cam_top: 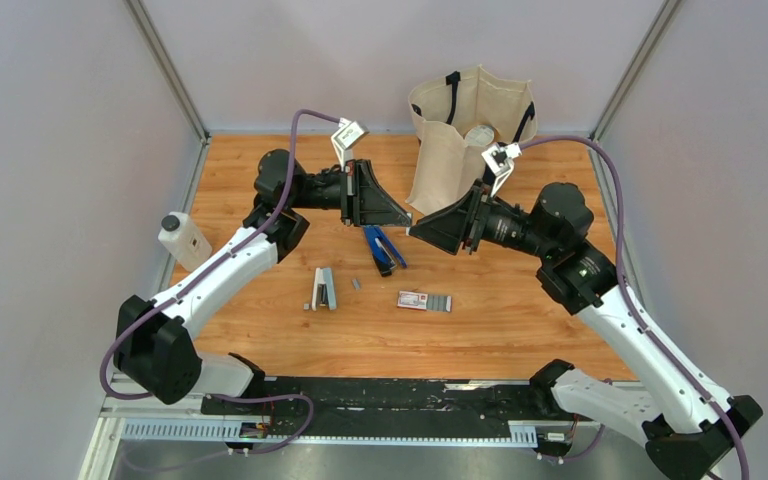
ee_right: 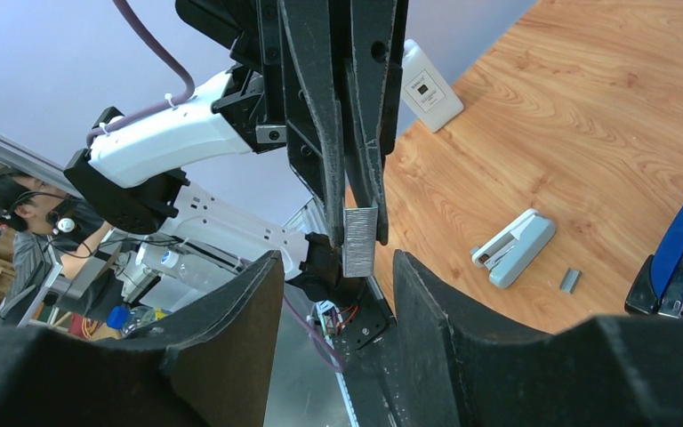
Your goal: Unload the staples from the stapler
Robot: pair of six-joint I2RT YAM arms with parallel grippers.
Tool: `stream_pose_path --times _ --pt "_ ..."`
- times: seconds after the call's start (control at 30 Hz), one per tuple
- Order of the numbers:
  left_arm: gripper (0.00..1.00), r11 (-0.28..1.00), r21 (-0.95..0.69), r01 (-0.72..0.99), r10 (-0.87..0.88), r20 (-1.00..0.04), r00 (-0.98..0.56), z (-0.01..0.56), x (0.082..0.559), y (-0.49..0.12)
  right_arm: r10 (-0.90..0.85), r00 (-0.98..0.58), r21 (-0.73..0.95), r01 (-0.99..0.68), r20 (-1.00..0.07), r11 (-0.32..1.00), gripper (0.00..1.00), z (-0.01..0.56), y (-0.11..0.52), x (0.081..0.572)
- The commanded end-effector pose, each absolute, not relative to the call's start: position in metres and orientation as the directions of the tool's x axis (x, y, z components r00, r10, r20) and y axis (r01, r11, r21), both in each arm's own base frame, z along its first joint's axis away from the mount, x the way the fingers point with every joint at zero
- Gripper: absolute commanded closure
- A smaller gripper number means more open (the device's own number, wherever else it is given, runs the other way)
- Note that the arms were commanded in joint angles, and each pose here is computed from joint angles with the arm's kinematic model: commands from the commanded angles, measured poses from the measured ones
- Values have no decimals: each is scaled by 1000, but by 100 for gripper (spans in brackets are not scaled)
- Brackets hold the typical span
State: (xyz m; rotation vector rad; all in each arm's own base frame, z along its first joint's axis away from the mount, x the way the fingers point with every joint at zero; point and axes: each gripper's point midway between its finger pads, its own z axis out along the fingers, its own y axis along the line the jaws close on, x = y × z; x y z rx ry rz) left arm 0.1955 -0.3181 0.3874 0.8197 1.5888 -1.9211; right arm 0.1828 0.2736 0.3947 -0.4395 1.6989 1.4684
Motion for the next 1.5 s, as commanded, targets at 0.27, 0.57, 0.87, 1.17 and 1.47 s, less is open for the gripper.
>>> stream_pose_path --times 0.27,0.57,0.87,1.17,1.47 --pt "97 -233 -609 758 -34 -774 -632 407 183 -311 257 -583 636 -726 -771 262 59 397 283 190" --pt "97 -235 -613 754 -33 -770 -637 403 182 -311 282 -582 644 -719 -763 260 79 395 284 194" --pt "76 -212 -620 755 -23 -769 -639 398 185 -313 273 -596 656 -696 -755 294 89 383 281 196" --pt "56 20 -651 759 0 -759 -651 361 237 -300 198 -672 649 -529 -714 546 92 313 263 217" --pt "27 348 -568 746 206 -730 -652 275 269 -261 58 -859 448 -207 -509 870 95 192 231 243"
